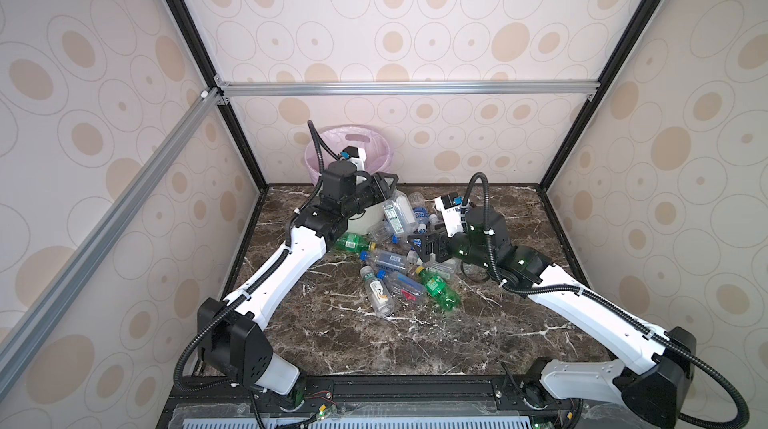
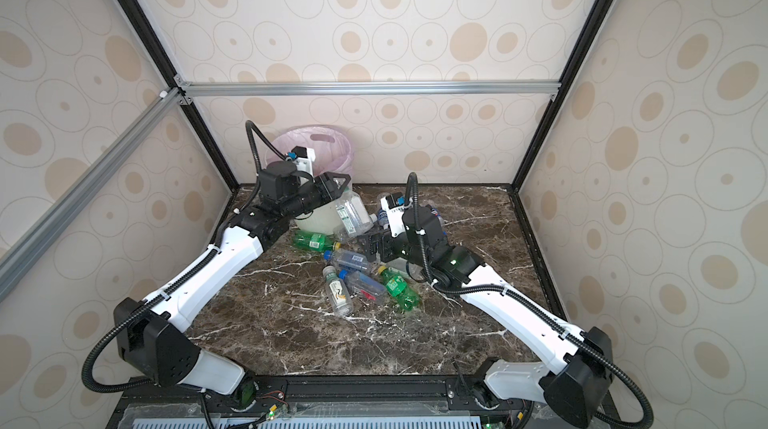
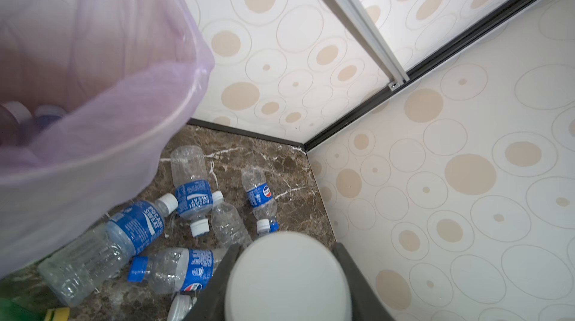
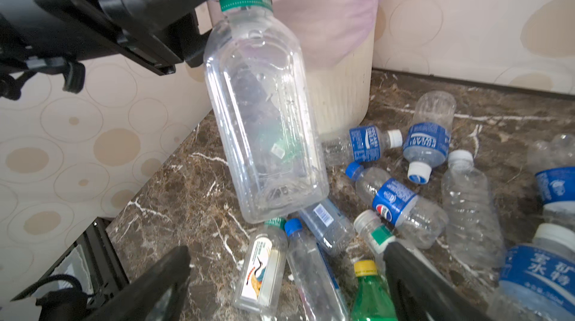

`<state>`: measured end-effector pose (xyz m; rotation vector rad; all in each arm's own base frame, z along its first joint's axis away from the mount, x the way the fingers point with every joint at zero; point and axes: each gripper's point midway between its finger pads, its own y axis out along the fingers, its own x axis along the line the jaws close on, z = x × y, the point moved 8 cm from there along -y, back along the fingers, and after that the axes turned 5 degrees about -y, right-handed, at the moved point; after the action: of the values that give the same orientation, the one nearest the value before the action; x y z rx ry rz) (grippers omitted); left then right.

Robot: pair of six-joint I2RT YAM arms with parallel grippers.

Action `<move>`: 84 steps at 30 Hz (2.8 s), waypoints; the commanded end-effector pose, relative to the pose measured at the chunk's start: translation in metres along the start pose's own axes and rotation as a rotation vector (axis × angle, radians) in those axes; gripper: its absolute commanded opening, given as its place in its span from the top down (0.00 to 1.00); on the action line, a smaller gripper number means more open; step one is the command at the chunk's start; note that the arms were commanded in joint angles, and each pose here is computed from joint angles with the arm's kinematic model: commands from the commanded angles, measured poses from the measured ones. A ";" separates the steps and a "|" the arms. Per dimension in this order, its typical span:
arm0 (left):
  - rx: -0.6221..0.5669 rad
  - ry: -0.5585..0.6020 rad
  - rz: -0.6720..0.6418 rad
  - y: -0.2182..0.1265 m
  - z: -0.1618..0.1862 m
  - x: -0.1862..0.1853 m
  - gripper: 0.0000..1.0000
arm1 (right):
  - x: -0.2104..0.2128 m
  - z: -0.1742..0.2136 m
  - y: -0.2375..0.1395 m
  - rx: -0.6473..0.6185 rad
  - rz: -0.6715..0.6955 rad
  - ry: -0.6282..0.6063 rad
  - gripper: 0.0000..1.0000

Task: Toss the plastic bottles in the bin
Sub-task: 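Lift the bottle with left gripper toward the bin while right gripper opens, then carry the bottle over the pink-lined bin with left gripper while right gripper rises, then open left gripper to drop the bottle into the bin, then lower left gripper toward the pile while right gripper lowers onto green soda bottle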

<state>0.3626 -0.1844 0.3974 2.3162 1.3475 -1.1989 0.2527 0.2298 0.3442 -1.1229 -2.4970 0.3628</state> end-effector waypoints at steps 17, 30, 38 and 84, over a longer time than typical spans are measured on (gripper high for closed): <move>-0.660 0.441 -0.204 -0.090 -0.178 -0.097 0.63 | 0.021 -0.099 0.027 -0.159 -0.005 -0.052 0.00; -0.307 0.250 -0.350 0.030 -0.164 0.032 0.23 | 0.012 -0.064 0.035 -0.064 0.011 0.011 0.00; -0.297 0.261 -0.270 0.002 -0.153 0.016 0.01 | 0.008 -0.048 0.036 -0.031 0.022 0.040 0.00; 0.163 0.047 0.037 -0.061 0.112 0.029 0.01 | -0.054 0.188 -0.010 0.614 0.313 0.160 0.00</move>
<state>0.2643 -0.1875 0.3047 2.5109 1.3430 -1.3080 0.2033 0.1725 0.1743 -1.2101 -1.8938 0.9662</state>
